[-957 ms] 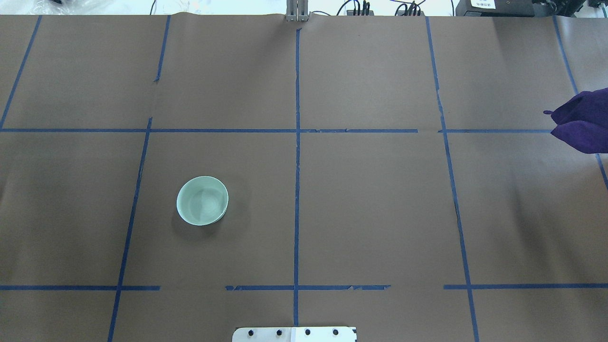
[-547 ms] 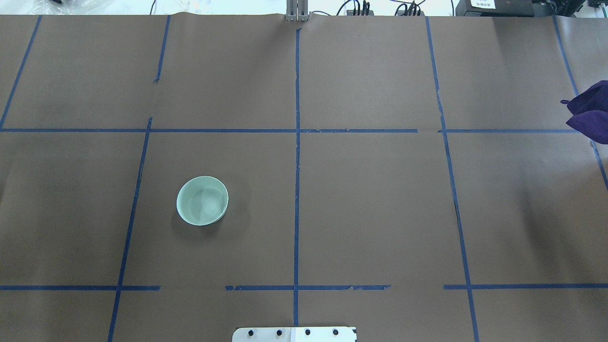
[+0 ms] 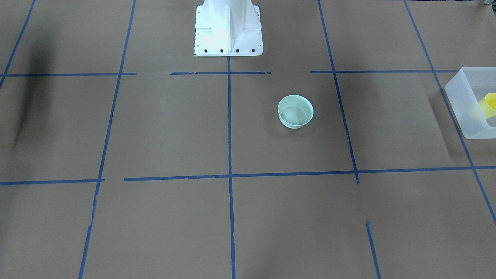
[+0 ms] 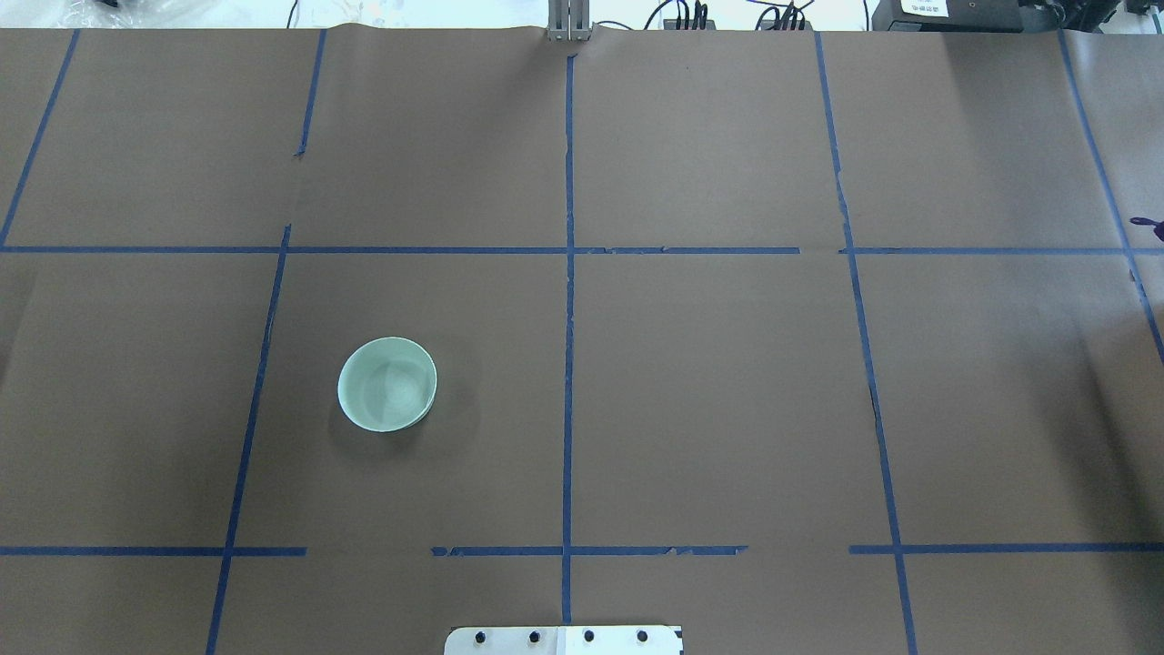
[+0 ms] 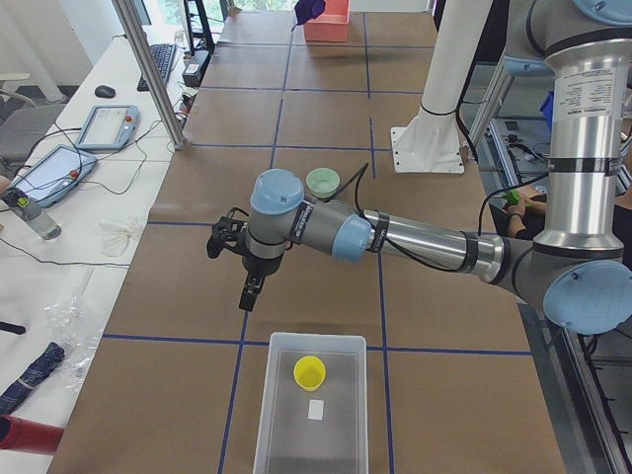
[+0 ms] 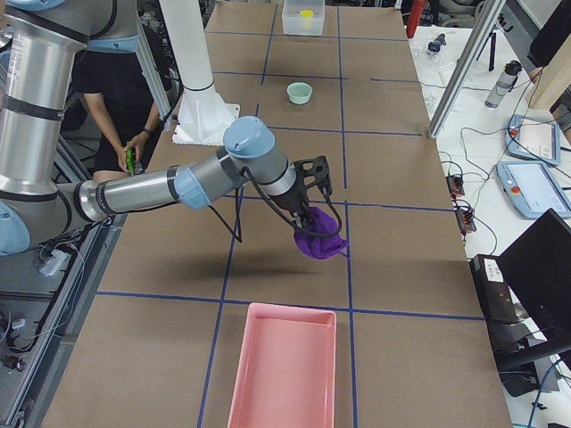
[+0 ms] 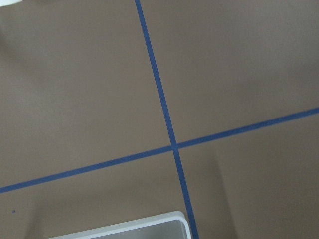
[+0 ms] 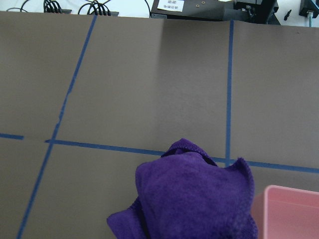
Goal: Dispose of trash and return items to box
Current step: 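Drop the purple cloth into the pink bin with the right gripper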
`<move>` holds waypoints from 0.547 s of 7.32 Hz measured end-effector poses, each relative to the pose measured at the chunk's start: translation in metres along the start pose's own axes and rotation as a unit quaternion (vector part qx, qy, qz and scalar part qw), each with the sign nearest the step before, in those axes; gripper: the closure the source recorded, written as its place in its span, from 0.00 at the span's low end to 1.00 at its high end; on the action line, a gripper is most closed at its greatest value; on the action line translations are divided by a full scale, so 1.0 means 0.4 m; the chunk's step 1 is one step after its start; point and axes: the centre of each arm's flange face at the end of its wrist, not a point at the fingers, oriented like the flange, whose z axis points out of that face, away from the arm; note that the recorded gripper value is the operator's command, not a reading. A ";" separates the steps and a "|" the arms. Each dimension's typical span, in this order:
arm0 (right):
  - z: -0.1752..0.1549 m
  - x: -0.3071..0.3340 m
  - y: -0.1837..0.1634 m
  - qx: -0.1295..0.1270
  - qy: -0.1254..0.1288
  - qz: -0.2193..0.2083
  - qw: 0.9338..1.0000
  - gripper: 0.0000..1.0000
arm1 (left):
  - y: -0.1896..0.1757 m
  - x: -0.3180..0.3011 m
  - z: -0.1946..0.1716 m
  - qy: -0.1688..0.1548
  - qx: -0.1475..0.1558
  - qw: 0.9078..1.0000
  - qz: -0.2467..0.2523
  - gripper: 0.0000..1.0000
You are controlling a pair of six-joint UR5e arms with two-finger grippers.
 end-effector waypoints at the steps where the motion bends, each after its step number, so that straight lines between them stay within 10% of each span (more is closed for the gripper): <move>1: 0.029 0.115 0.053 -0.015 0.020 -0.024 0.999 1.00 | -0.021 0.049 -0.015 0.005 0.008 1.000 -0.016 0.00; 4: 0.100 0.401 0.216 -0.060 0.053 -0.062 0.995 1.00 | -0.039 0.269 0.070 0.058 0.026 0.996 -0.055 0.00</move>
